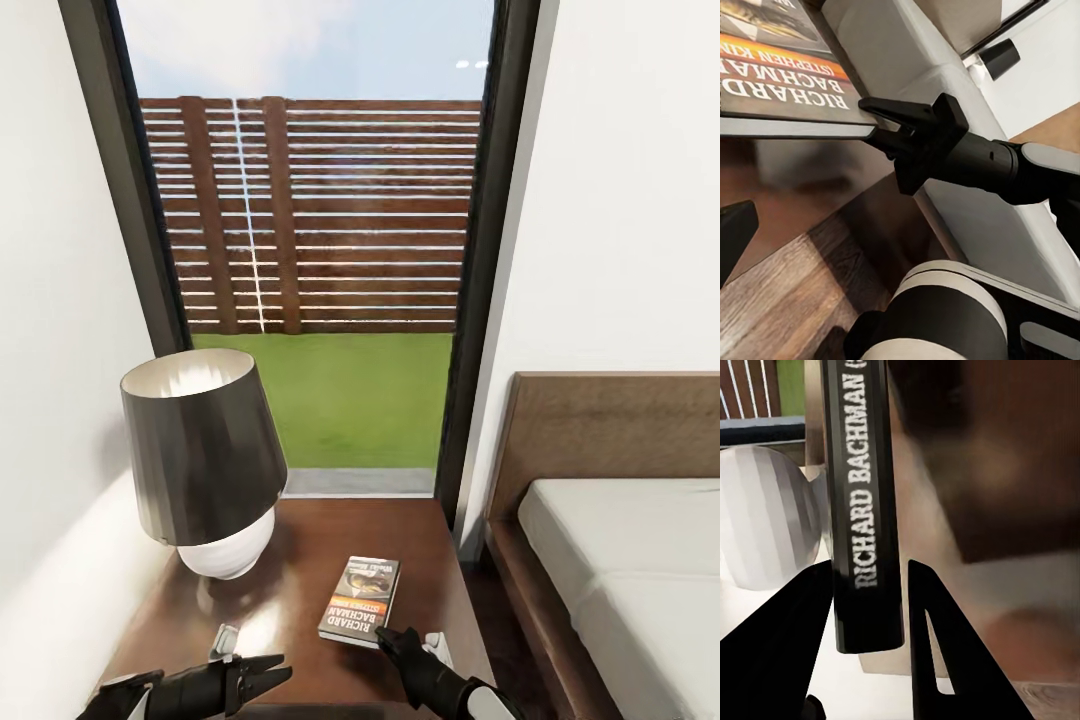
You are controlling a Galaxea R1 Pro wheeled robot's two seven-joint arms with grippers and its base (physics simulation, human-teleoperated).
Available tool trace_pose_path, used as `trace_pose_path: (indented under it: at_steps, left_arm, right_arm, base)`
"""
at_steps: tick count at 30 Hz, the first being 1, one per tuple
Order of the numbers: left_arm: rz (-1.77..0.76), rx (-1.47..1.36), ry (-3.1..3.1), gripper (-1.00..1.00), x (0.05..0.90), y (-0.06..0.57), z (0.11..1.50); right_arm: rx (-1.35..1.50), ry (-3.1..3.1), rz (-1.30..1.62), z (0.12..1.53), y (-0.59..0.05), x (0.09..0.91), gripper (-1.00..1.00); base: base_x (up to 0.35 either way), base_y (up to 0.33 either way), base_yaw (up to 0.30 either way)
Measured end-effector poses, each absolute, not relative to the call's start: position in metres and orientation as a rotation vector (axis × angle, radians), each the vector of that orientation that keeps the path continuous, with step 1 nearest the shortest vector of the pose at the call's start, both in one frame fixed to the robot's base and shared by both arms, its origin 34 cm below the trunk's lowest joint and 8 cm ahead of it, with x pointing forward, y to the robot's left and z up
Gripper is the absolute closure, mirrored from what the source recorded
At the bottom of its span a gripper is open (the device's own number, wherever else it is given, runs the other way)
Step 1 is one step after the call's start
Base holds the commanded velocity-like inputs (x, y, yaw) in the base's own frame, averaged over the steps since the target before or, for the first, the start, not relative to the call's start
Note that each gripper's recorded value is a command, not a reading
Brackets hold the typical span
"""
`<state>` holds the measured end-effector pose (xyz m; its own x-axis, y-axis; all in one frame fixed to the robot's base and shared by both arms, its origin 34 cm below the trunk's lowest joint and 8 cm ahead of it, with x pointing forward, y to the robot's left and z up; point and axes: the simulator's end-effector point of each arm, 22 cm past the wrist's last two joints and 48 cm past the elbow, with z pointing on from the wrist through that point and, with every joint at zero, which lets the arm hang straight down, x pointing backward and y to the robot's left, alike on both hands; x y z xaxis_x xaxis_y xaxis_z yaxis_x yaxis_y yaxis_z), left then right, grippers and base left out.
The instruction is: In the bedroom, move the book from the bed onto either nightstand, and place the two sandals side by side next to the bed.
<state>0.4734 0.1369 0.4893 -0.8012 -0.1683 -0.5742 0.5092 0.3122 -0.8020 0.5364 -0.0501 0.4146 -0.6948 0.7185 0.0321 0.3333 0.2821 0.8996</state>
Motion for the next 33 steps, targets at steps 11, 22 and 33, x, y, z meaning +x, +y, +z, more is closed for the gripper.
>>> trace_pose_path:
  at_steps: [11,22,33]
  left_arm:
    - [-1.53,0.3,2.01,-1.0,0.473,0.137,0.489]
    - [-1.529,0.299,2.011,-1.0,0.474,0.137,0.489]
    - [-1.529,0.299,2.011,-1.0,0.47,0.137,0.476]
  right_arm:
    - [0.949,2.177,1.386,0.415,-0.05,0.536,1.0]
    - [0.949,2.177,1.387,0.415,-0.049,0.536,1.0]
    - [0.967,2.153,1.413,0.406,-0.048,0.536,1.0]
  base:
    - [0.106,0.0,0.0]
    - [0.114,0.0,0.0]
    - [0.002,0.0,0.0]
